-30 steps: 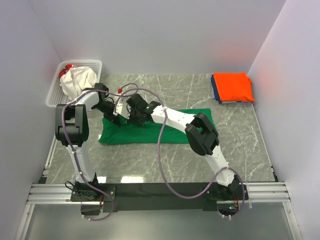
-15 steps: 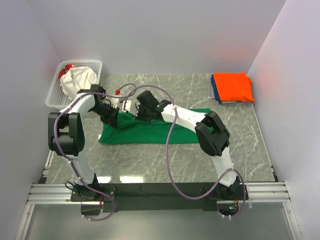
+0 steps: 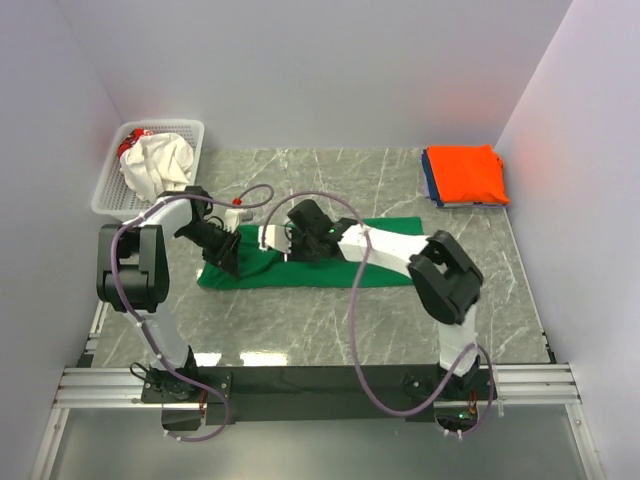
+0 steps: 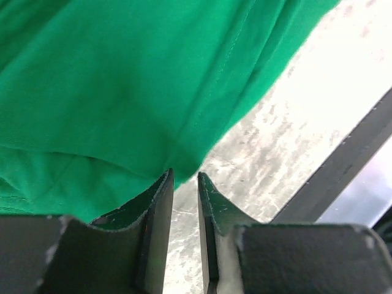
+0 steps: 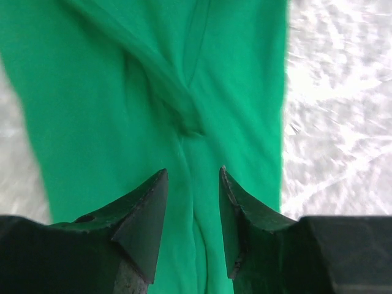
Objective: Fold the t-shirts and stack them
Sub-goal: Fold the tshirt
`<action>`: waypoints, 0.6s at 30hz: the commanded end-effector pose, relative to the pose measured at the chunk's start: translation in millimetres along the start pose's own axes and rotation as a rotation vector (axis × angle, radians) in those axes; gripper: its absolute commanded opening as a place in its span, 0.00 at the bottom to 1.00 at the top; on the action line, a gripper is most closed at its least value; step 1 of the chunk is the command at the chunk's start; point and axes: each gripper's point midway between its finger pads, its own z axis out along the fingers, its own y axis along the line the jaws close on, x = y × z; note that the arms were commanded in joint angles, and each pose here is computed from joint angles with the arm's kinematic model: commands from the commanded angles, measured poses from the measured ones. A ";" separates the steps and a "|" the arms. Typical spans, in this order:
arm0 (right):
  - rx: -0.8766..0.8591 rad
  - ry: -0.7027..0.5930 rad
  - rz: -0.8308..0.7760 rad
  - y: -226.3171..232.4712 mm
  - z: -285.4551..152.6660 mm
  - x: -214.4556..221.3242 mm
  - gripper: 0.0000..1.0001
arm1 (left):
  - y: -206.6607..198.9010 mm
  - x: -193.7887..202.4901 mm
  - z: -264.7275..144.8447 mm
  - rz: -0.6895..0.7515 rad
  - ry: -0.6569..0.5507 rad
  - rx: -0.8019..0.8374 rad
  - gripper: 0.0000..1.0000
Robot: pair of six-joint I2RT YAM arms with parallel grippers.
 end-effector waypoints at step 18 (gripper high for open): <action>0.010 -0.044 0.727 -46.5 -136.6 86.8 0.31 | -24.5 -96.3 22.9 -0.036 -0.219 0.062 0.28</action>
